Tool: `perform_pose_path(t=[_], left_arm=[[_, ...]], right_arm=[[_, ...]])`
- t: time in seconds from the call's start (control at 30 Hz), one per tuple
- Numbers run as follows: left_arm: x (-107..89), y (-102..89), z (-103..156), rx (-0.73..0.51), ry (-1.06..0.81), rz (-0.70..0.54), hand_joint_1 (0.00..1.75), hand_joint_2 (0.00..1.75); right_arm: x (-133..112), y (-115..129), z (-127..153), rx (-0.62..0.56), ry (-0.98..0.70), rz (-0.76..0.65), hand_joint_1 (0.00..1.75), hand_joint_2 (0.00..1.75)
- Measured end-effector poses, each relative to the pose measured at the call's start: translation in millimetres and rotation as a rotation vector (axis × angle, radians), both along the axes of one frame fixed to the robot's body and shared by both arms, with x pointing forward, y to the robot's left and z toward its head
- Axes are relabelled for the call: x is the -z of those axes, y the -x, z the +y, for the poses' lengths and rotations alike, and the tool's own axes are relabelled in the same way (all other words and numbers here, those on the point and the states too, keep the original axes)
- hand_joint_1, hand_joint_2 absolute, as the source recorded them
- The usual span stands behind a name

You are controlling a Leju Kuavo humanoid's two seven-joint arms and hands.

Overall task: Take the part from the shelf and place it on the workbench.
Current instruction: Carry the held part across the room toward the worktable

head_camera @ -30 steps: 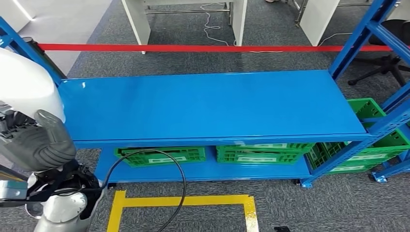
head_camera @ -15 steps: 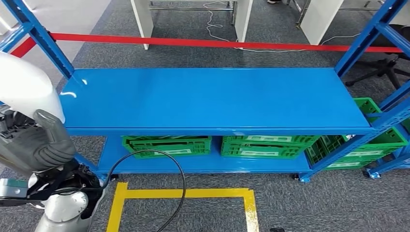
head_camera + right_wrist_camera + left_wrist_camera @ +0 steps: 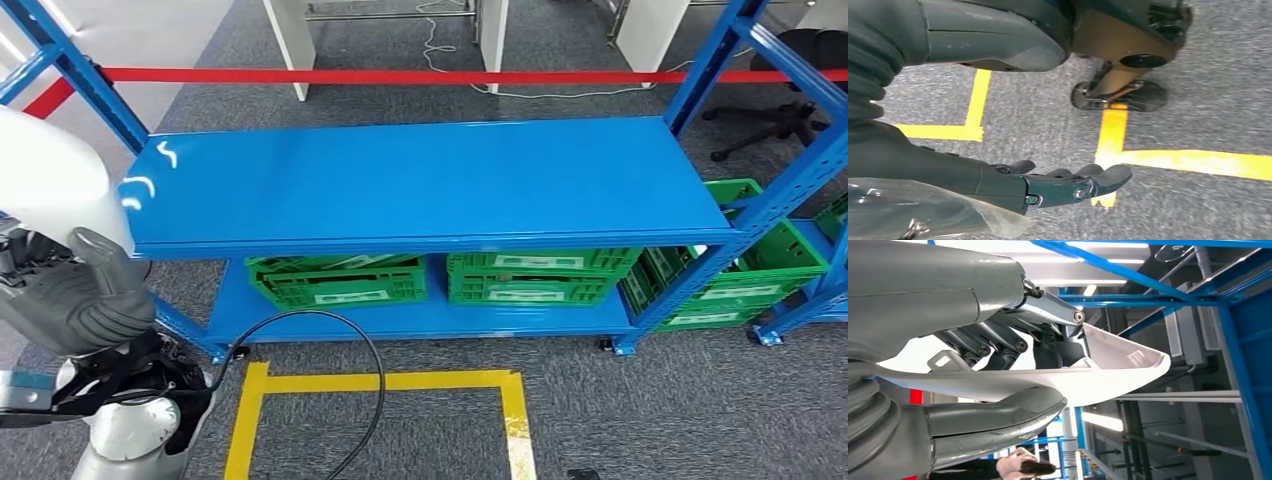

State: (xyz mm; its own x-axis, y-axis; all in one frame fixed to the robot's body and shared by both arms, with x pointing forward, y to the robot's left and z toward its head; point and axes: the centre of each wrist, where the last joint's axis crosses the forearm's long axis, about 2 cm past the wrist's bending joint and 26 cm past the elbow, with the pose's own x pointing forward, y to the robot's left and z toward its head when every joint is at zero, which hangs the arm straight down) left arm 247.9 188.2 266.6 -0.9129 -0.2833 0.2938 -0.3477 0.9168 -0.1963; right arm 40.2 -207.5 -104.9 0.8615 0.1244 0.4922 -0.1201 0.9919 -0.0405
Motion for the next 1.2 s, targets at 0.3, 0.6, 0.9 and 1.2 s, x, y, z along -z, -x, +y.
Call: perform_pose_path(t=[0.3, 0.6, 0.9, 1.2], left_arm=[[-1.0, -0.8, 0.9, -0.008, -0.002, -0.004, 1.75, 1.75], [-0.9, -0.7, 0.8, -0.010, 0.001, -0.003, 1.75, 1.75], [-0.8, -0.8, 1.1, -0.012, 0.001, -0.003, 1.75, 1.75], [-0.9, -0.9, 1.3, -0.015, -0.004, -0.005, 1.75, 1.75]], right_arm=[[-0.1, -0.2, 0.4, -0.003, -0.001, 0.000, 0.00, 1.75], [0.0, 0.0, -0.1, -0.003, 0.000, 0.002, 0.00, 1.75], [0.0, -0.5, -0.4, -0.003, 0.000, 0.002, 0.00, 1.75], [-0.2, -1.0, 0.5, -0.004, -0.002, 0.000, 0.00, 1.75]])
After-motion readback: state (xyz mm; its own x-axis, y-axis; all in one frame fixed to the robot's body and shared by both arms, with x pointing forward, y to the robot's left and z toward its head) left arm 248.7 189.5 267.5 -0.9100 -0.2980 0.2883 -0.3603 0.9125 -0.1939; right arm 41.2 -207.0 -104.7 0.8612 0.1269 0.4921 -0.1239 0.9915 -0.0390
